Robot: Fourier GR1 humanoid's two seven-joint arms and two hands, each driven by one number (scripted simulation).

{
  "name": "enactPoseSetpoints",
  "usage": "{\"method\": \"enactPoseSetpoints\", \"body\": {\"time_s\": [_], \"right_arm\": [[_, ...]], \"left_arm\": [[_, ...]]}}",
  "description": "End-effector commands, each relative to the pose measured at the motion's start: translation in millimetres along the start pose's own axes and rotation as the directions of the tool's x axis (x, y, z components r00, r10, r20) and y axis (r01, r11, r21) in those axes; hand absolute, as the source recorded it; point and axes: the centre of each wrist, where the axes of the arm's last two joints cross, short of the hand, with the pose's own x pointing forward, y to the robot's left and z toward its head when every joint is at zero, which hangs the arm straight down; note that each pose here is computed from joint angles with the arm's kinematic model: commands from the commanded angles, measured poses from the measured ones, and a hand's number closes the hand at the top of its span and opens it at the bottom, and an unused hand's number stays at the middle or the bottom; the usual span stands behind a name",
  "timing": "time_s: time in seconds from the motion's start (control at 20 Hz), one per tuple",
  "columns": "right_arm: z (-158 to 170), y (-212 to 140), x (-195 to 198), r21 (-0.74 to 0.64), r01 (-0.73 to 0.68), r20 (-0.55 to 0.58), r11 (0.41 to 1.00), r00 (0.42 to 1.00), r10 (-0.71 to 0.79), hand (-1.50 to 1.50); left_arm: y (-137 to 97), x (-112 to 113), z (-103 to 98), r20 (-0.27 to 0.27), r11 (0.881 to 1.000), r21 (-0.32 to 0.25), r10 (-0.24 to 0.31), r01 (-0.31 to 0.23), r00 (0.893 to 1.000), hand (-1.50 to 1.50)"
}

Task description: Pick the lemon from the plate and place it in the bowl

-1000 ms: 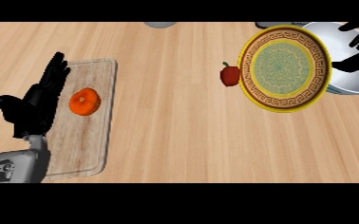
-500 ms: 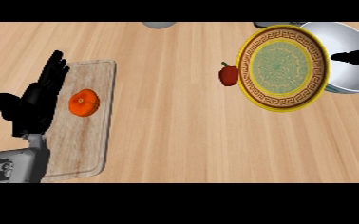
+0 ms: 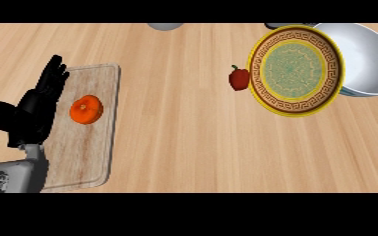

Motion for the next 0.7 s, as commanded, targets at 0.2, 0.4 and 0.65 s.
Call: {"method": "enactPoseSetpoints", "body": {"time_s": [0.2, 0.4, 0.65], "right_arm": [[58, -81, -19, 0.036, 0.086, -0.004, 0.996, 0.996, -0.086, -1.5], [67, -98, -11, 0.084, 0.158, -0.003, 0.984, 0.987, -0.158, -1.5], [72, -102, -14, 0.091, 0.198, 0.049, 0.976, 0.978, -0.202, -1.5]], "left_arm": [[5, -1, 2, -0.009, 1.0, 0.012, -0.014, 0.014, 1.0, 0.0], [-6, -5, 0, -0.009, 1.0, 0.006, 0.001, -0.001, 1.0, 0.0], [4, 3, -5, -0.001, 1.0, 0.015, -0.016, 0.016, 1.0, 0.0]]}}
